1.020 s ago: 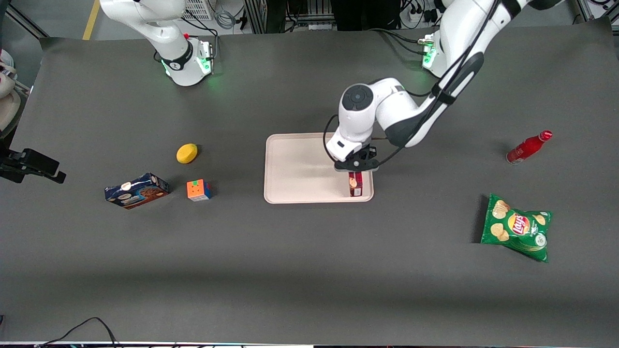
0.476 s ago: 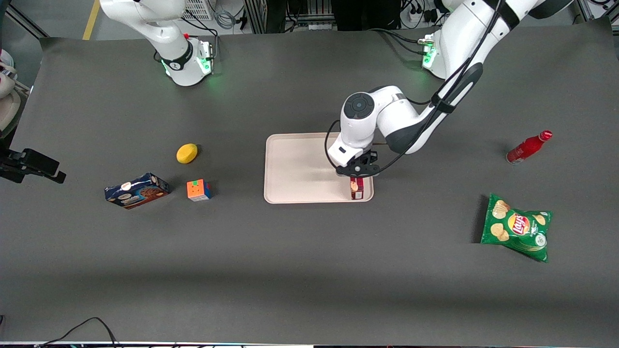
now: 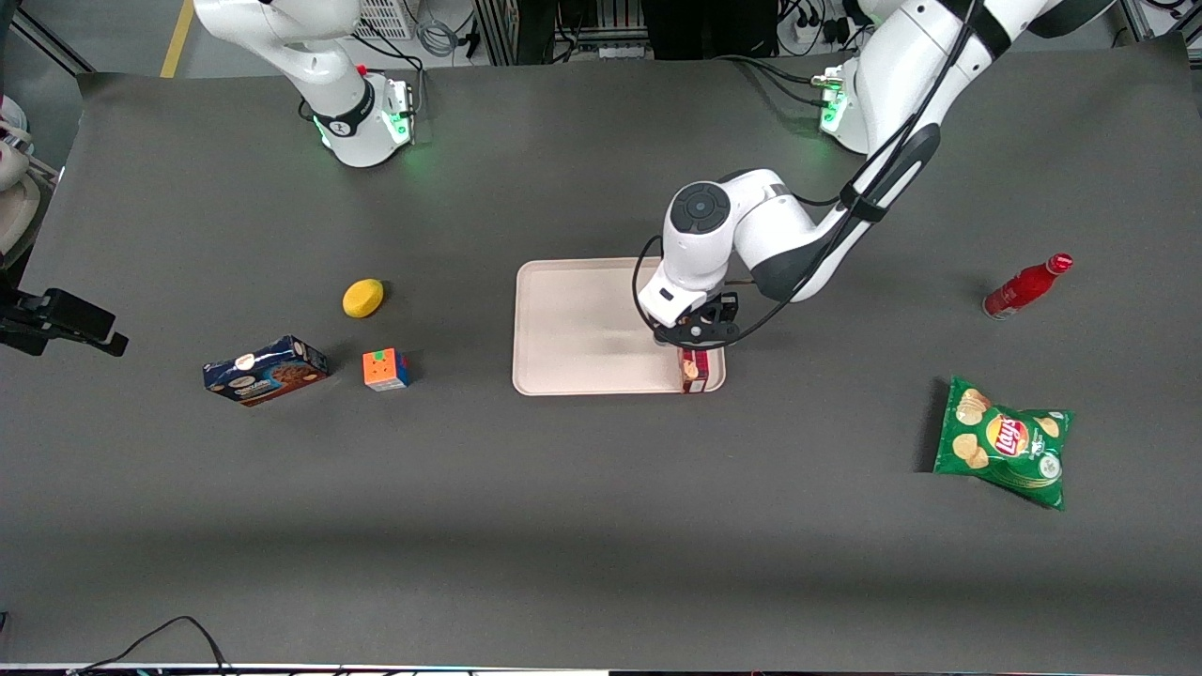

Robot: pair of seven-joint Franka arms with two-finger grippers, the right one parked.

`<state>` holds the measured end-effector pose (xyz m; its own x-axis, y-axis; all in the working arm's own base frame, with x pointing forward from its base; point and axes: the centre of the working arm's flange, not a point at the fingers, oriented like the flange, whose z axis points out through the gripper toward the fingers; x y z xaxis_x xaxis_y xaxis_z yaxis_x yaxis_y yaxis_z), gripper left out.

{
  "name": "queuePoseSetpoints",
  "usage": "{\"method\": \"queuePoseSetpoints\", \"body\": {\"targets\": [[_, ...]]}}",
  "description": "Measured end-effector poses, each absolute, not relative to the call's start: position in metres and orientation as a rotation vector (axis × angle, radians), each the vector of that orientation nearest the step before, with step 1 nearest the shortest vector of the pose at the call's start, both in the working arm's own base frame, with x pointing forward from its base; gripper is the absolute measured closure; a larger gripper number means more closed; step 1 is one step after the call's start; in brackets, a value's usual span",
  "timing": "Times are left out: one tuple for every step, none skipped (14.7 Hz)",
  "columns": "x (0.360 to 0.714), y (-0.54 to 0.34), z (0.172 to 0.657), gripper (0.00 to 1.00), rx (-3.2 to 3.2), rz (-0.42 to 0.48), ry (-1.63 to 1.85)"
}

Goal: Place red cookie box on tray
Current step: 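Lower the box onto the tray edge with the left gripper, then open the left gripper and raise it away from the box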

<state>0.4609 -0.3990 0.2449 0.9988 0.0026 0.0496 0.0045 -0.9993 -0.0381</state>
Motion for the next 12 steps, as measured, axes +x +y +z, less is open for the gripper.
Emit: {"method": "queuePoseSetpoints", "body": {"targets": [[0.462, -0.399, 0.245, 0.07, -3.103, -0.078, -0.007], [0.462, -0.399, 0.245, 0.00, -3.103, -0.078, -0.007], [0.462, -0.399, 0.245, 0.00, -3.103, -0.078, -0.008], [0.463, -0.399, 0.246, 0.00, -3.104, -0.081, -0.010], [0.466, -0.399, 0.249, 0.00, -3.107, -0.090, -0.016], [0.471, -0.398, 0.255, 0.00, -3.103, -0.101, -0.027], [0.476, -0.396, 0.264, 0.00, -3.088, -0.115, -0.034], [0.482, -0.394, 0.276, 0.00, -3.063, -0.125, -0.025], [0.487, -0.392, 0.295, 0.00, -3.042, -0.119, -0.008], [0.491, -0.390, 0.318, 0.00, -3.035, -0.096, 0.013], [0.495, -0.388, 0.347, 0.00, -3.041, -0.063, 0.038], [0.495, -0.385, 0.379, 0.00, -3.045, -0.031, 0.079]]}}
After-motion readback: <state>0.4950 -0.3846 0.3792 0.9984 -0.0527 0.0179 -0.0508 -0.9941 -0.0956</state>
